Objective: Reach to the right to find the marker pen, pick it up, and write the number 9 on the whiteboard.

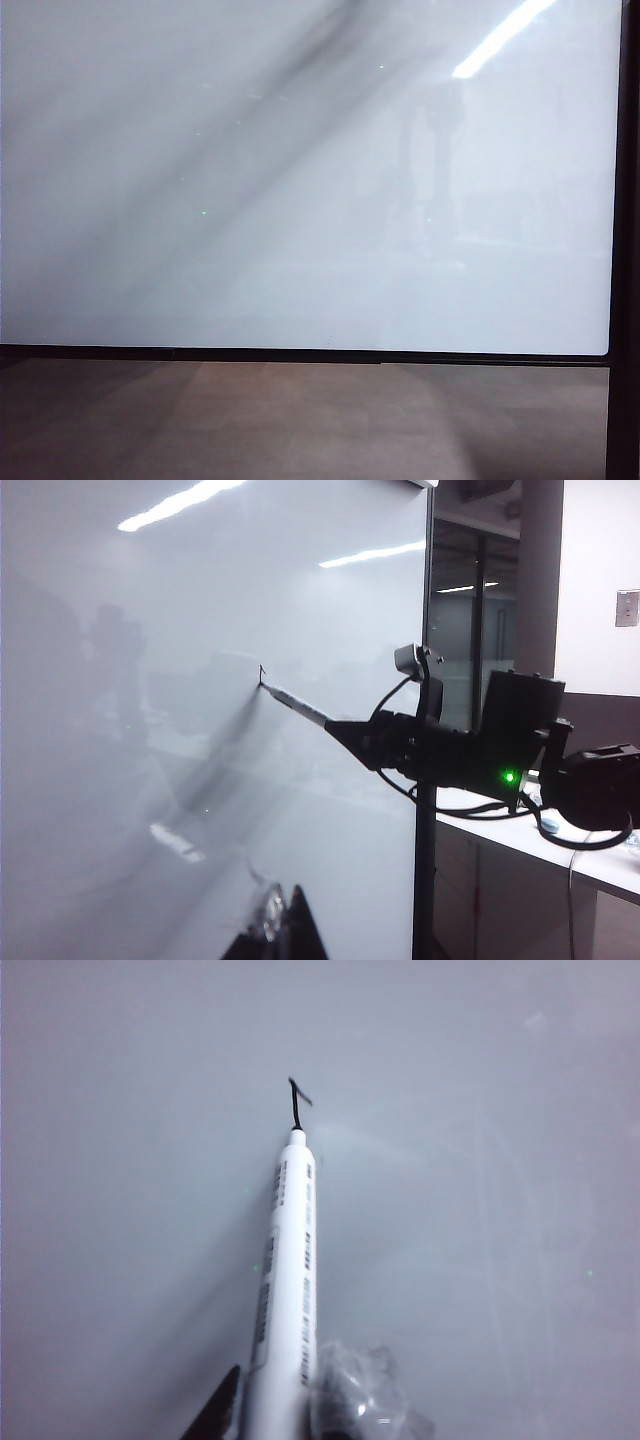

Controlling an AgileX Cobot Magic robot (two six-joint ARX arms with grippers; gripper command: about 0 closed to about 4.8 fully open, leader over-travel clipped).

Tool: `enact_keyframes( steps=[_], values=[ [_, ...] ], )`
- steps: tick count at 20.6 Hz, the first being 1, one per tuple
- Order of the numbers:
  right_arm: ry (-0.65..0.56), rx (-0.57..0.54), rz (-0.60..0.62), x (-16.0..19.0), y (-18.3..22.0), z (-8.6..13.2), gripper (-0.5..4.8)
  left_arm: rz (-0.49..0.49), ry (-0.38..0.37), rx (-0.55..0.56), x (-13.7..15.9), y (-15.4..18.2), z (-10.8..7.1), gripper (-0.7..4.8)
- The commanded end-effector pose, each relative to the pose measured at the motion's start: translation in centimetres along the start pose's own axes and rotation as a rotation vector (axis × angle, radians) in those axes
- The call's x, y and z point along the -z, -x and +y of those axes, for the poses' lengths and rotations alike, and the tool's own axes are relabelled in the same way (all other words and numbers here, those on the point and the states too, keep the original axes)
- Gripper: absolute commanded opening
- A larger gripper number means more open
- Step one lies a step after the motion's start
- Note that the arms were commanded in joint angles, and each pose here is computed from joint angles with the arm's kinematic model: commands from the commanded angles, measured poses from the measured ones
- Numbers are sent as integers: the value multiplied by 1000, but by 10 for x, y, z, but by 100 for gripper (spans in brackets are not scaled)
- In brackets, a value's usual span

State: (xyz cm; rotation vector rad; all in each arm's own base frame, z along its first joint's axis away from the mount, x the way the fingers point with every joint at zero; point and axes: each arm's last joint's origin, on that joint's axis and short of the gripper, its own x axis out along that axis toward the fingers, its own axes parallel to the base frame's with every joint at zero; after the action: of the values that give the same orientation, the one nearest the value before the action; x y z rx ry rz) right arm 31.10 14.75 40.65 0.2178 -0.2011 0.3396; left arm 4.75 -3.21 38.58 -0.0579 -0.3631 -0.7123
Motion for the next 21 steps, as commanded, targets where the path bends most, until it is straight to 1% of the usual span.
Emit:
enact_keyframes(
  steps=[1, 6, 16, 21],
  values=[
    [-1, 13, 27, 9, 1, -2, -3, -16, -6, 2, -2, 0, 0, -5],
    [-1, 17, 56, 18, 2, -3, -3, -16, -6, 2, -2, 0, 0, -5],
    [4, 49, 47, 17, 3, -4, -3, -16, -6, 2, -2, 0, 0, -5],
    [7, 86, 48, 16, 4, -6, -3, -16, -6, 2, -2, 0, 0, -5]
  ],
)
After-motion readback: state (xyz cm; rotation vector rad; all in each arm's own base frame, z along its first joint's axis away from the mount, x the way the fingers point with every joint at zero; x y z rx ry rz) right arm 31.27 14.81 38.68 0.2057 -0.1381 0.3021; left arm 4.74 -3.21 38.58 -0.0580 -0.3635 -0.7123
